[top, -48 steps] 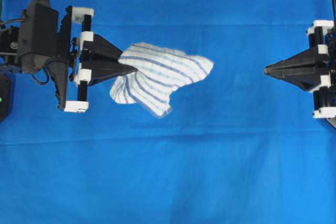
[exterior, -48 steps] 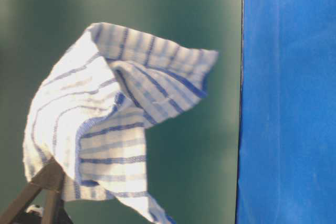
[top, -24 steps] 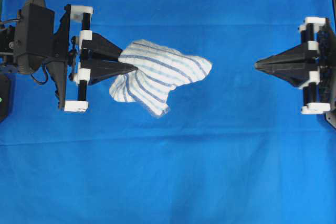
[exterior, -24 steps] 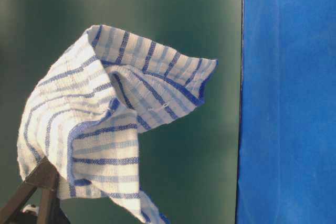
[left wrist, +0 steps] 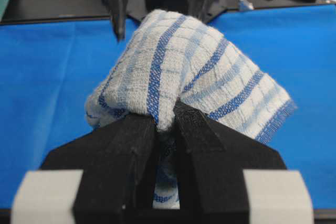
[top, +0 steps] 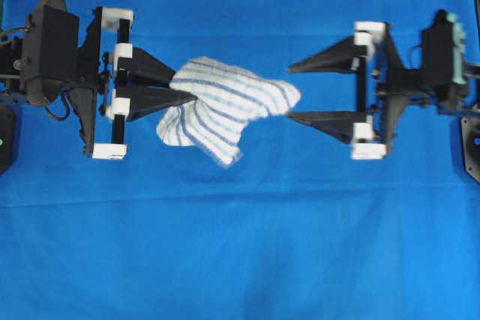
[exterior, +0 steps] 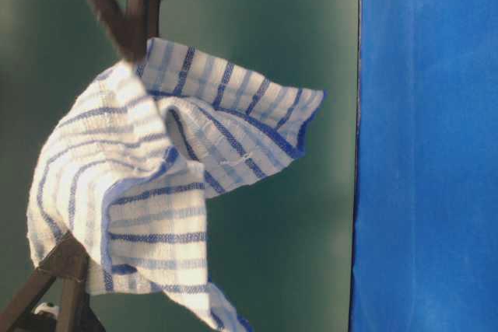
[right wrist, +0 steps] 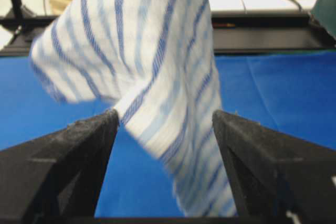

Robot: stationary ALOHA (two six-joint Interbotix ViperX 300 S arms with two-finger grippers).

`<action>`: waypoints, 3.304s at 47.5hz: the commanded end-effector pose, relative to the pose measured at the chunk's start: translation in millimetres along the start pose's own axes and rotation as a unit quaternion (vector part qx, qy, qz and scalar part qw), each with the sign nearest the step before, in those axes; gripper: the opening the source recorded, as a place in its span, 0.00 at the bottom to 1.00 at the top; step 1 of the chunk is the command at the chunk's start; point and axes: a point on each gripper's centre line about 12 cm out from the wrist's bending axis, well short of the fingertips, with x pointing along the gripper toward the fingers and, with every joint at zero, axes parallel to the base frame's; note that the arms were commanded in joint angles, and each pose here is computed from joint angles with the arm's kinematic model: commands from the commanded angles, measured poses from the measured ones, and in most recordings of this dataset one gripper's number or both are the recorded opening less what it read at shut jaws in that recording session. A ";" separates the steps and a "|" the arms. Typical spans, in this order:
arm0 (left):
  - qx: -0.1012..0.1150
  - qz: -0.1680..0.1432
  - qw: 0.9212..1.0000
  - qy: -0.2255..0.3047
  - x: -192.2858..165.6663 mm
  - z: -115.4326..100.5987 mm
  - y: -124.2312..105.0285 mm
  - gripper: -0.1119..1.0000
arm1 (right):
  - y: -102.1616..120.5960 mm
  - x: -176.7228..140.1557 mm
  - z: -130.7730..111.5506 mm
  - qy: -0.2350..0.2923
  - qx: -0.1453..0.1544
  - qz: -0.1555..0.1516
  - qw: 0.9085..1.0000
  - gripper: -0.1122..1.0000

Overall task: Hand over the towel.
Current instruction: 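Move the right gripper to the towel and grasp it beside the left gripper, then open the left gripper and pull the towel right with the right gripper, then lower the towel with the right gripper onto the table center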

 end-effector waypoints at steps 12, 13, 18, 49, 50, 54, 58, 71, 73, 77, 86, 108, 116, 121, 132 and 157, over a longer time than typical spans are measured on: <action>-0.002 0.001 1.000 -0.015 -0.7 8.2 0.7 0.14 | -0.4 59.3 10.9 0.000 -0.004 0.000 1.000 0.76; -0.002 0.002 1.000 -0.014 -0.7 8.1 1.2 0.14 | -1.0 61.1 10.6 0.002 -0.004 -0.001 1.000 0.76; -0.002 0.001 1.000 -0.015 -0.7 8.2 0.7 0.14 | -1.7 69.7 12.3 0.000 -0.004 -0.002 1.000 0.76; -0.003 0.002 1.000 -0.025 -0.8 11.2 1.0 0.14 | -1.6 73.9 8.9 0.023 -0.010 -0.001 1.000 0.17; -0.003 0.003 1.000 -0.024 -0.4 10.6 1.4 0.14 | -1.6 73.9 8.9 0.023 -0.010 -0.001 1.000 0.17; -0.005 0.006 1.000 -0.024 -0.5 10.0 3.4 0.14 | -1.6 72.9 10.1 0.021 -0.009 -0.001 1.000 0.17; -0.010 0.011 1.000 -0.025 -0.9 10.3 6.4 0.15 | -1.6 71.4 11.3 0.020 -0.007 -0.001 1.000 0.17; -0.016 0.014 0.999 -0.042 -14.3 13.2 7.3 0.77 | -1.4 47.0 15.2 0.019 0.000 -0.001 1.000 0.17; -0.016 0.015 0.999 -0.045 -18.8 13.2 7.7 0.87 | -1.5 40.9 15.6 0.018 0.000 -0.002 1.000 0.17; -0.016 0.015 0.998 -0.054 -29.2 14.9 7.6 0.94 | -1.5 23.9 16.4 0.015 0.002 -0.002 1.000 0.17; -0.016 0.016 0.997 -0.073 -54.0 16.7 7.0 0.94 | -1.8 -11.7 18.3 0.010 0.011 -0.004 1.000 0.17; -0.016 0.017 0.996 -0.083 -67.5 14.9 7.1 0.94 | -6.2 -31.8 16.0 0.022 0.016 -0.012 1.000 0.17; -0.016 0.017 0.996 -0.081 -66.7 14.2 7.0 0.94 | -25.5 -15.1 5.8 0.052 0.021 -0.044 0.997 0.17; -0.015 0.017 0.996 -0.081 -66.7 14.2 7.0 0.94 | -40.0 3.4 -8.3 0.102 0.025 -0.064 0.992 0.17; -0.016 0.017 0.996 -0.081 -66.7 14.2 7.1 0.94 | -55.9 51.3 -49.3 0.252 0.032 -0.075 0.964 0.17; -0.016 0.016 0.997 -0.080 -66.8 12.9 6.5 0.94 | -62.8 85.7 -148.4 0.393 0.040 -0.074 0.916 0.17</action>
